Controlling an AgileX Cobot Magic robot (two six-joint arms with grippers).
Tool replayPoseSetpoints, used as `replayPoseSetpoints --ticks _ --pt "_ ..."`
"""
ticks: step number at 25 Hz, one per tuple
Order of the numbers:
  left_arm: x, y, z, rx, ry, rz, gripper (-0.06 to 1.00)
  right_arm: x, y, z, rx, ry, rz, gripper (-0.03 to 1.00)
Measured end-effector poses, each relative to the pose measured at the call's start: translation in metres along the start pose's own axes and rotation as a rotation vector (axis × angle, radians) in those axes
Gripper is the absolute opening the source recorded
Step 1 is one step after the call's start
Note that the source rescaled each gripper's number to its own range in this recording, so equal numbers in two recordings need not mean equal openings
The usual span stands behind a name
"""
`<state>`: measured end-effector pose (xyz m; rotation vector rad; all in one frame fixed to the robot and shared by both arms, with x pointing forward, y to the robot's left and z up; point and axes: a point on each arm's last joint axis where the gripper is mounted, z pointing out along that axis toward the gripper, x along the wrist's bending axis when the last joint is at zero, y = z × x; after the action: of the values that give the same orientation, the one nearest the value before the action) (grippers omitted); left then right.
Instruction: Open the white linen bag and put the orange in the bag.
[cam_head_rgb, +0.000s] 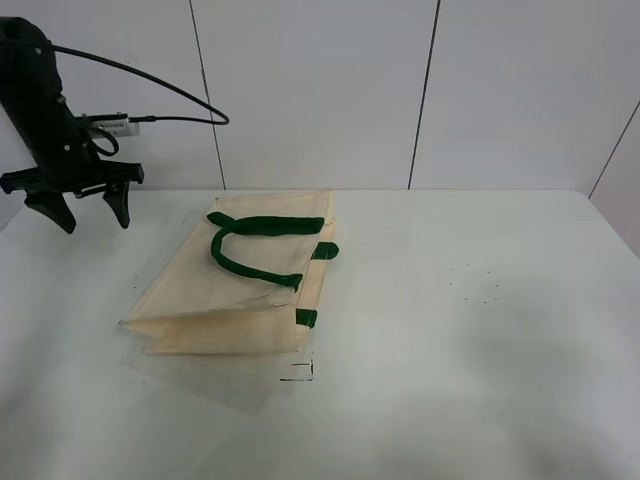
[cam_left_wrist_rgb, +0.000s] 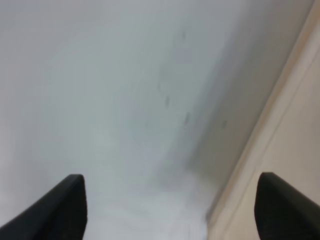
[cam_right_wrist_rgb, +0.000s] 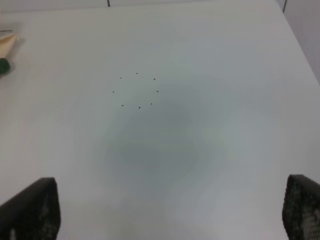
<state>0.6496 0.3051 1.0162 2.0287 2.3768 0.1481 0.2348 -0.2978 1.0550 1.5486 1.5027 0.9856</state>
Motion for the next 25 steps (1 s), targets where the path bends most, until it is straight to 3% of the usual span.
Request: replayPoseSetpoints --ticks 6,14,15,18,20,22,25 --pt "0.012 -0.071 -0.004 0.111 0.018 0.007 0.83 0.0 0.0 0.0 0.0 0.0 0.0 0.98" --pt "0.032 -0.187 -0.024 0.12 0.018 0.03 0.83 0.0 0.0 0.0 0.0 0.0 0.0 0.98" --pt "0.037 -0.216 -0.027 0.084 0.011 0.058 0.83 0.0 0.0 0.0 0.0 0.0 0.0 0.98" --pt "0.043 -0.254 -0.025 0.008 -0.001 0.091 0.83 0.0 0.0 0.0 0.0 0.0 0.0 0.98" --pt "0.044 -0.265 -0.023 -0.022 -0.005 0.096 0.83 0.0 0.0 0.0 0.0 0.0 0.0 0.98" --pt "0.049 -0.295 -0.024 -0.142 -0.021 0.095 0.83 0.0 0.0 0.0 0.0 0.0 0.0 0.98" --pt "0.051 -0.32 -0.026 -0.24 -0.054 0.111 0.83 0.0 0.0 0.0 0.0 0.0 0.0 0.98"
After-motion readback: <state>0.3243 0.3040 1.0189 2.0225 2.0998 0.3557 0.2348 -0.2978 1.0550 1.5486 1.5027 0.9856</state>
